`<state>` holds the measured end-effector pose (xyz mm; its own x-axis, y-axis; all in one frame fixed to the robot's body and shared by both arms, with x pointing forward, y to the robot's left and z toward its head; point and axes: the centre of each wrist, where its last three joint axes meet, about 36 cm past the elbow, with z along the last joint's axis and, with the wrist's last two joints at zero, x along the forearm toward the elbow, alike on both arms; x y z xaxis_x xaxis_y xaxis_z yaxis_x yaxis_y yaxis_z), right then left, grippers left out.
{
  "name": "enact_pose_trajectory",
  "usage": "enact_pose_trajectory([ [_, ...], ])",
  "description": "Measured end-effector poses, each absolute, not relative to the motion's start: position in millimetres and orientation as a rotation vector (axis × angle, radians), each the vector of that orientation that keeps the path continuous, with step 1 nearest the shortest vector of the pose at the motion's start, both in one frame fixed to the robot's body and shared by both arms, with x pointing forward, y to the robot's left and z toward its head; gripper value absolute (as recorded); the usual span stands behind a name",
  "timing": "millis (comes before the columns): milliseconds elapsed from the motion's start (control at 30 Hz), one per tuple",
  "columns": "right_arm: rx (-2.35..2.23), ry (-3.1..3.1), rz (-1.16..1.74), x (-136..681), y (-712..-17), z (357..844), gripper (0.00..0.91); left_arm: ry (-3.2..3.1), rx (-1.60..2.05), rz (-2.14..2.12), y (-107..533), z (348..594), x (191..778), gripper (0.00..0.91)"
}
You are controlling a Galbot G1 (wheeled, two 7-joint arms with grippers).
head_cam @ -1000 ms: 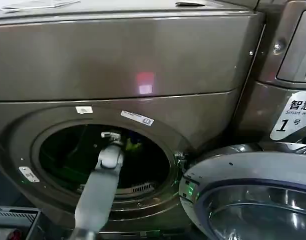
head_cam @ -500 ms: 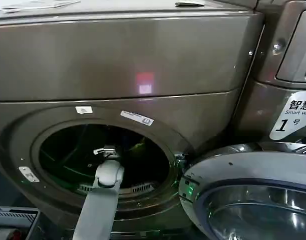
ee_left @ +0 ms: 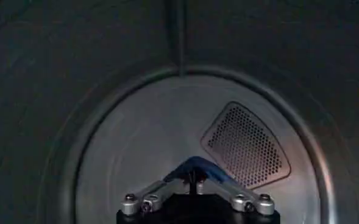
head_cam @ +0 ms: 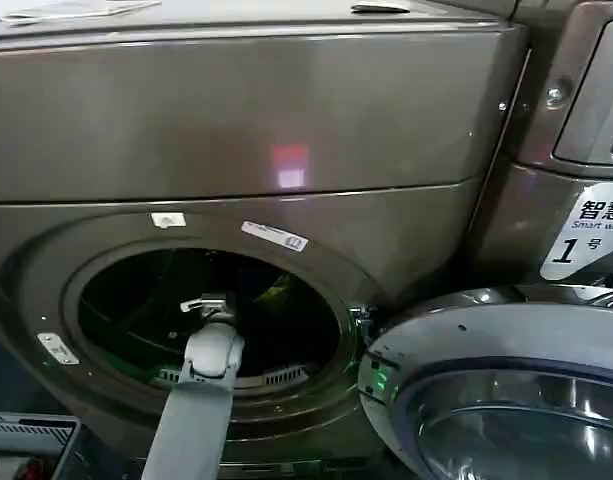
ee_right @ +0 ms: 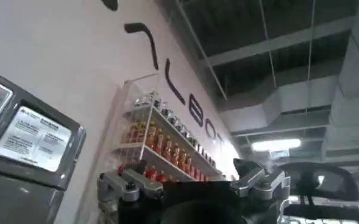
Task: Grasp the clothes from the dryer.
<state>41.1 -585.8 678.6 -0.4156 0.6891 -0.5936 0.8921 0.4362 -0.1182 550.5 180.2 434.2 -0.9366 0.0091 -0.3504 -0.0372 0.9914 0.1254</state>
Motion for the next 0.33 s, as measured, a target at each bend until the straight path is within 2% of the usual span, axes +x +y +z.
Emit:
enact_pose_trajectory([
  [333, 1.321, 2.238, -0.592, 42.6, -584.7, 680.3, 0.907, 2.775, -0.011, 0.195, 181.3, 440.2, 545.8, 0.0],
])
